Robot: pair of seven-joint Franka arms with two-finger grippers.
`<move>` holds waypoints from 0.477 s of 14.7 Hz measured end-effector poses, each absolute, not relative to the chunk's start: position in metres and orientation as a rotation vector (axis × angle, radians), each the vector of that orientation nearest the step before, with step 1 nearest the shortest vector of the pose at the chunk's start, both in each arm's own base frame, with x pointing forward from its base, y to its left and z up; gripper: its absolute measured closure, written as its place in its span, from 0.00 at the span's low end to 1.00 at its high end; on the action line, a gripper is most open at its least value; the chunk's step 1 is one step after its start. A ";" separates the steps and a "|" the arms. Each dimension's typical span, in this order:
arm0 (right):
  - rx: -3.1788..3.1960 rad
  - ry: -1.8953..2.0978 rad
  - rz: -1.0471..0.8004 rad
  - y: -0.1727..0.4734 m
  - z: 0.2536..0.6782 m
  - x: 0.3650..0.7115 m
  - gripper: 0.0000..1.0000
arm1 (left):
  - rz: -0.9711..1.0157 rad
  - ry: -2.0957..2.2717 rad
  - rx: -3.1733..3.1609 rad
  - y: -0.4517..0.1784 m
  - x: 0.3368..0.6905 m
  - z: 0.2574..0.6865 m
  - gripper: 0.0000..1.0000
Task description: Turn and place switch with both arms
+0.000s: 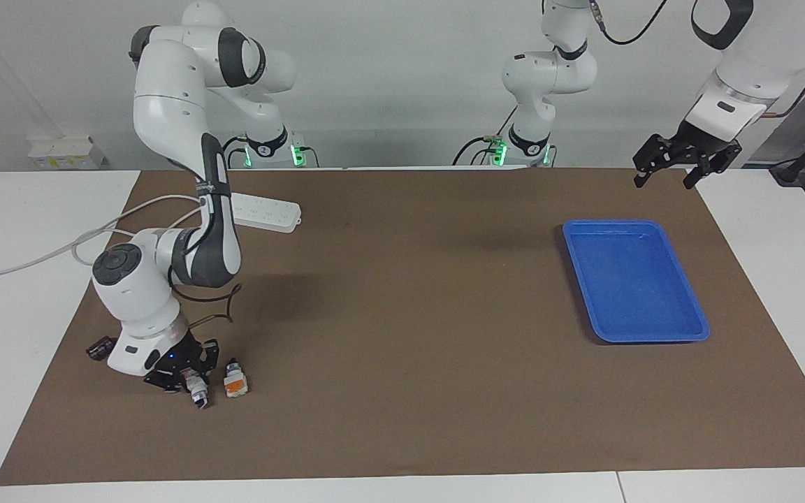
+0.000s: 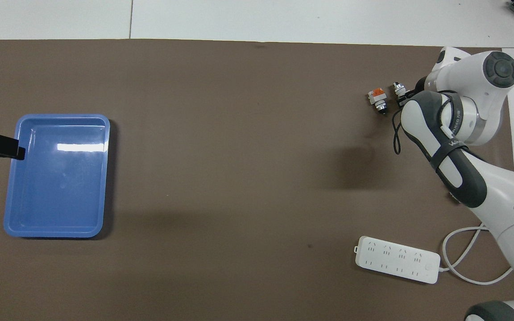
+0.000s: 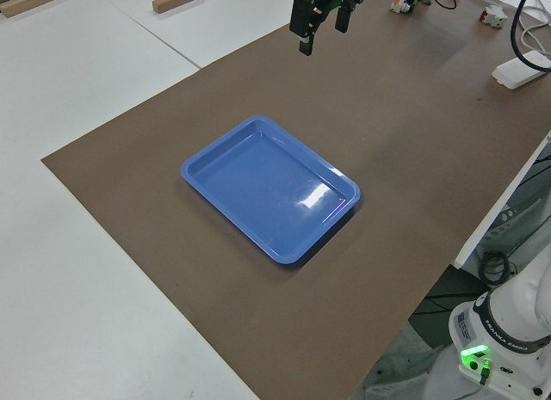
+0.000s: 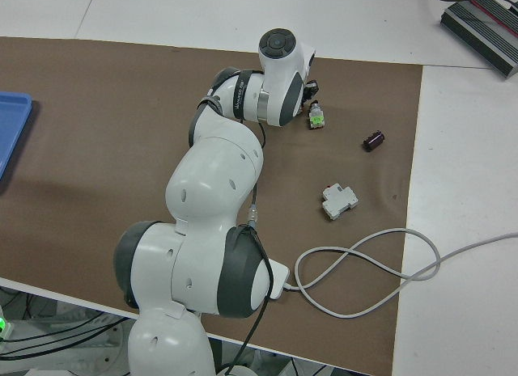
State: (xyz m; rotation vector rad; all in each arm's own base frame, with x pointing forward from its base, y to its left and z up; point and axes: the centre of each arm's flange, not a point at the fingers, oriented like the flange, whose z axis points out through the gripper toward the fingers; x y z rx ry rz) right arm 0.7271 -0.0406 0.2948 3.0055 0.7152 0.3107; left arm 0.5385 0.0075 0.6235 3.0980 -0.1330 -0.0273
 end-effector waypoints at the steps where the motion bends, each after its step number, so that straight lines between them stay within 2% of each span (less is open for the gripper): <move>1: 2.999 0.729 0.314 -0.040 0.296 0.728 0.66 | -0.027 -0.133 3.098 0.008 0.538 0.624 0.00; 4: 2.958 0.873 0.353 -0.016 0.326 0.732 0.66 | -0.022 -0.117 3.099 0.009 0.538 0.625 0.00; 7: 2.924 1.044 0.357 0.035 0.412 0.718 0.66 | -0.015 -0.052 3.100 0.012 0.536 0.628 0.00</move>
